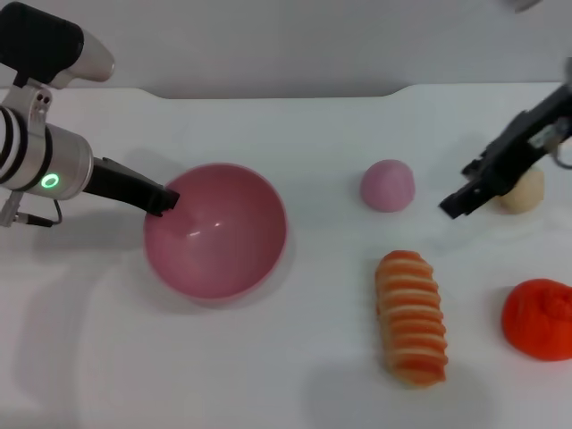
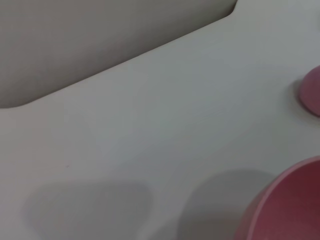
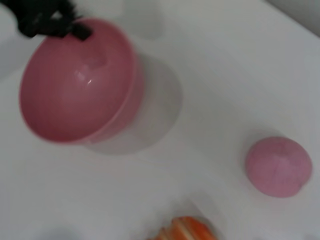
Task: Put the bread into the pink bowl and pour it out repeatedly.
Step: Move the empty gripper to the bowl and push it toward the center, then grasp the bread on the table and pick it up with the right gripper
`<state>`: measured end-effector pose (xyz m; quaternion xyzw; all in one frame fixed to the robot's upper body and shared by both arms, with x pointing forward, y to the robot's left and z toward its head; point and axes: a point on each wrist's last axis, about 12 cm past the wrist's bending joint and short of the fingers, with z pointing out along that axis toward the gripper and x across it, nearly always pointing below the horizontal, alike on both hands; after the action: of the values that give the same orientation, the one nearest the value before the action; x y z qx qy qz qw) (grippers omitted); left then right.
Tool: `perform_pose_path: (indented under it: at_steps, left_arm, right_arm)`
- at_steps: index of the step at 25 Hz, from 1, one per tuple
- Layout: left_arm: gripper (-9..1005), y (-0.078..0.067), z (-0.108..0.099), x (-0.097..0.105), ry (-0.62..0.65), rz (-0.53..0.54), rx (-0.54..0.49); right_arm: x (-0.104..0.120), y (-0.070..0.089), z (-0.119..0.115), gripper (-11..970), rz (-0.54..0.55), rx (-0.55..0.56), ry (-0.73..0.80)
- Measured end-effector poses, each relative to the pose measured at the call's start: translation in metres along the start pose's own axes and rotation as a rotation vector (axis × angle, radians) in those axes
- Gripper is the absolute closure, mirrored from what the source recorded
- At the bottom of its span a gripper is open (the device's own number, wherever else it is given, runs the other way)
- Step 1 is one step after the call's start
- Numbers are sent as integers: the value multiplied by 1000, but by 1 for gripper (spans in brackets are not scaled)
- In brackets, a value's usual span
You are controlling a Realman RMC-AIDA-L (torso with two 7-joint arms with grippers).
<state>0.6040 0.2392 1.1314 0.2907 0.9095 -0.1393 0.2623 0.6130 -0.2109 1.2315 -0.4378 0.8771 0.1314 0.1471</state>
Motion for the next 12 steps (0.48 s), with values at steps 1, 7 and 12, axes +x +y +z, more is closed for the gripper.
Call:
perform_pose_path:
  at_steps: [1,7,12]
  left_arm:
    - [950,0,0,0,1,1,1]
    - [950,-2,2,1,-1,9,3]
    - [950,-2,3,3,-2,5,6]
  right_arm:
    - [-6,6,4,377,-28,9,23]
    - [-21,41,41,384,-154,20,118]
    - [-17,53,67,390,-157,-52,162]
